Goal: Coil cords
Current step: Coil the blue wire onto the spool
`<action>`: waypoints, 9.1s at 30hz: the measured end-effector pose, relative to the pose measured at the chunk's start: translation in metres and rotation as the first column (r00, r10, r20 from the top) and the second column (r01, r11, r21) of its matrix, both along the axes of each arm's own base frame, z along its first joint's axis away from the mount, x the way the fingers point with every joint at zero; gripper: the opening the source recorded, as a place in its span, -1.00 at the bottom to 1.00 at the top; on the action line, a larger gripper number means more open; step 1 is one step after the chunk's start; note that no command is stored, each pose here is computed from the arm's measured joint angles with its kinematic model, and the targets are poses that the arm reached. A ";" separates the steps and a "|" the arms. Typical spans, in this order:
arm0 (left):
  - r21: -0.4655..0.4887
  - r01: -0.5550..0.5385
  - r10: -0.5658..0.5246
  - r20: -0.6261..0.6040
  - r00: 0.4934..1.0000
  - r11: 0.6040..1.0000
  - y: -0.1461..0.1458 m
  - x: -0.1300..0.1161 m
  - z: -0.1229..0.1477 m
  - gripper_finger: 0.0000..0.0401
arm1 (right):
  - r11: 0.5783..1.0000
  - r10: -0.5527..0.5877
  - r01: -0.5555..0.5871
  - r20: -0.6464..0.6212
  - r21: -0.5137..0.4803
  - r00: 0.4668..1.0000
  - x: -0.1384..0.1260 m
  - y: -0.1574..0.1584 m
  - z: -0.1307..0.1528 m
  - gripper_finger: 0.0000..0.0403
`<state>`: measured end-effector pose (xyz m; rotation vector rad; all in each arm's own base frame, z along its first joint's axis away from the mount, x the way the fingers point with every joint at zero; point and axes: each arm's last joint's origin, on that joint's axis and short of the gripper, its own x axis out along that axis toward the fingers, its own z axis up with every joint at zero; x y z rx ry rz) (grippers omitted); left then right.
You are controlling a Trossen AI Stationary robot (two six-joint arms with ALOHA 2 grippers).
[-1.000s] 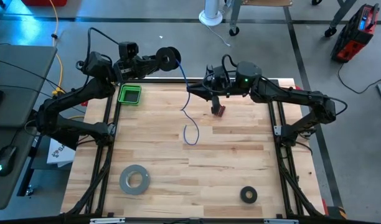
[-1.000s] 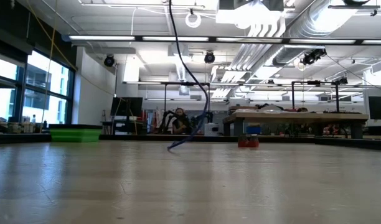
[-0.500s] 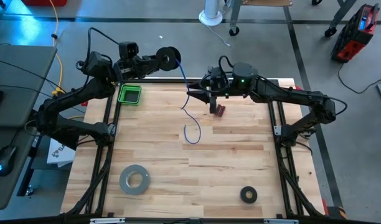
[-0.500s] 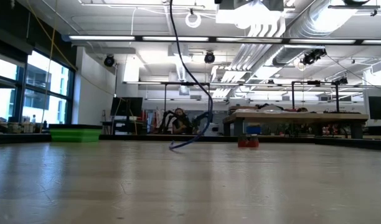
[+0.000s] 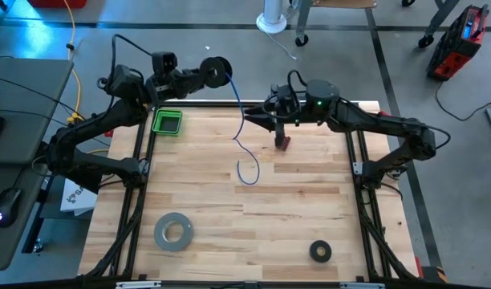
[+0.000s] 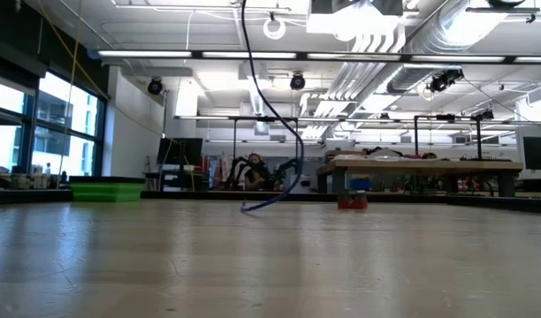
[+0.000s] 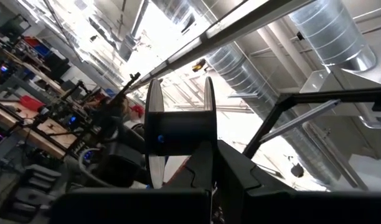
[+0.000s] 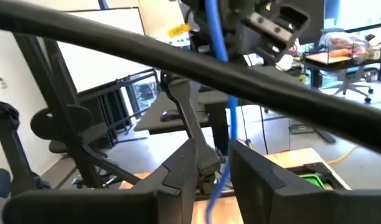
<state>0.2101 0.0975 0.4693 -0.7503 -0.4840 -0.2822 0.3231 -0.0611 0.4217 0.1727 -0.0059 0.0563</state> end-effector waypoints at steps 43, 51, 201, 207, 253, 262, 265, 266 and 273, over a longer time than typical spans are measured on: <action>0.000 -0.010 0.010 0.000 1.000 1.000 0.002 -0.001 0.000 -1.00 | 0.998 -0.050 0.052 -0.046 0.041 0.998 0.010 -0.003 -0.011 -0.82; -0.089 -0.033 0.034 0.009 0.999 0.996 0.002 0.008 -0.003 -1.00 | 0.999 -0.048 0.047 0.083 0.017 0.995 0.018 0.008 -0.003 -0.99; 0.154 -0.089 0.102 -0.075 0.992 0.984 0.000 -0.016 0.000 -1.00 | 0.928 -0.217 0.216 0.031 -0.303 0.976 0.020 -0.034 -0.018 -0.28; 0.151 -0.092 0.104 -0.075 0.992 0.984 0.000 -0.016 0.000 -1.00 | 0.928 -0.218 0.210 0.009 -0.307 0.976 0.020 -0.034 -0.021 -0.36; 0.023 -0.070 0.072 -0.094 0.993 0.997 0.001 -0.006 -0.004 -1.00 | 0.952 -0.160 0.163 0.035 -0.258 0.987 0.030 -0.017 -0.022 -0.98; -0.118 0.049 -0.055 -0.046 0.997 0.992 0.002 0.024 -0.014 -1.00 | 0.962 -0.103 0.123 0.094 -0.242 0.990 0.046 0.004 -0.027 -0.99; -0.167 0.079 -0.087 -0.039 0.995 0.983 0.003 0.033 -0.018 -1.00 | 0.967 -0.096 0.118 0.106 -0.226 0.990 0.051 0.007 -0.030 -0.99; -0.183 0.094 -0.103 -0.039 0.994 0.979 0.003 0.035 -0.019 -1.00 | 0.968 -0.093 0.118 0.121 -0.223 0.988 0.052 0.008 -0.030 -1.00; -0.212 0.175 -0.194 -0.073 0.978 0.962 -0.005 0.045 -0.025 -1.00 | 0.971 -0.091 0.129 0.188 -0.201 0.978 0.052 0.008 -0.024 -1.00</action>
